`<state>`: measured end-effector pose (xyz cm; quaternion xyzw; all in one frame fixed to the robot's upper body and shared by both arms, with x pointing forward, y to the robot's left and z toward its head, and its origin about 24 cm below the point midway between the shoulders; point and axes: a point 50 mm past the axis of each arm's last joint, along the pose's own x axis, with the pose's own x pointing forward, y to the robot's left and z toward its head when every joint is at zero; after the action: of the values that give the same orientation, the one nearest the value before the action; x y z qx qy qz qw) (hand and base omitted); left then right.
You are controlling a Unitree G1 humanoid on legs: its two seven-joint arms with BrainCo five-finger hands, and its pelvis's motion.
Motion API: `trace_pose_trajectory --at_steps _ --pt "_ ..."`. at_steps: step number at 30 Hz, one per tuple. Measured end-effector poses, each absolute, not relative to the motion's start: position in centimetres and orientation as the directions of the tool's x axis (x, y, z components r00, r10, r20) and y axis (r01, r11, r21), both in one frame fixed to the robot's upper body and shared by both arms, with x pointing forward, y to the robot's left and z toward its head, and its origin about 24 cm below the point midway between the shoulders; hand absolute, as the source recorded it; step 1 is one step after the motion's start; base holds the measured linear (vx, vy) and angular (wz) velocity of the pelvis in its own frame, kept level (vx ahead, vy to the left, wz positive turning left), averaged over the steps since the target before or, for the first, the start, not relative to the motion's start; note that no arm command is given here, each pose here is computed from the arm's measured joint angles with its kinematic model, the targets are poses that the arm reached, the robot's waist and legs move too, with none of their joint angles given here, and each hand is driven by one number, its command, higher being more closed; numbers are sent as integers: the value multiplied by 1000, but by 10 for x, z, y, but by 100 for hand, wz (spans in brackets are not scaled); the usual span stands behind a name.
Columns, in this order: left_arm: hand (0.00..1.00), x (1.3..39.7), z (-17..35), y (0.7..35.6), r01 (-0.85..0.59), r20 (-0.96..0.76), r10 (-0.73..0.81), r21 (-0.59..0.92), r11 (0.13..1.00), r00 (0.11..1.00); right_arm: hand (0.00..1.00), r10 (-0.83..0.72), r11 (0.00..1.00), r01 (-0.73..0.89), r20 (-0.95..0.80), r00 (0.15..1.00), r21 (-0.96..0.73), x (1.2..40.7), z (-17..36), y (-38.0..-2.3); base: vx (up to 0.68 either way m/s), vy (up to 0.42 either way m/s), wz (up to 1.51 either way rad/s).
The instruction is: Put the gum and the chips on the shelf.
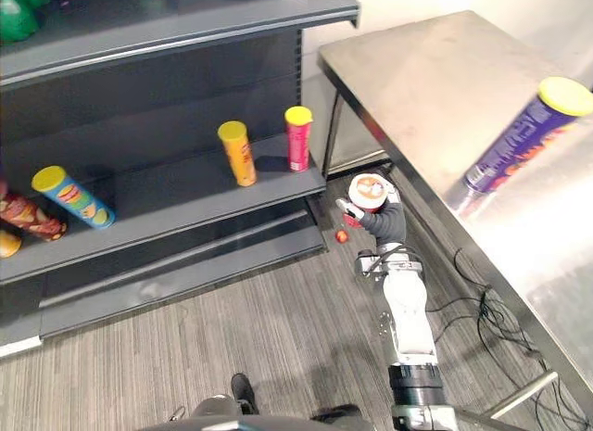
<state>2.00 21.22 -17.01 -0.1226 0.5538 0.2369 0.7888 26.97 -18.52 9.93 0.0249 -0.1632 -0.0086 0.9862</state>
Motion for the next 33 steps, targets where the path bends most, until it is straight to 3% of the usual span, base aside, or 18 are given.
trace_pose_trajectory --at_steps 17,22,33 --pt "0 26 -166 220 -572 -913 259 35 820 316 100 36 999 -46 279 960 29 280 93 -165 -21 24 25" --pt "0 35 -165 221 -482 -908 237 46 875 344 100 28 999 -32 235 972 13 269 81 -173 0 83 116" --pt "0 27 -166 222 -498 -915 242 53 866 323 100 21 999 -25 193 981 19 251 69 -178 78 -148 109"
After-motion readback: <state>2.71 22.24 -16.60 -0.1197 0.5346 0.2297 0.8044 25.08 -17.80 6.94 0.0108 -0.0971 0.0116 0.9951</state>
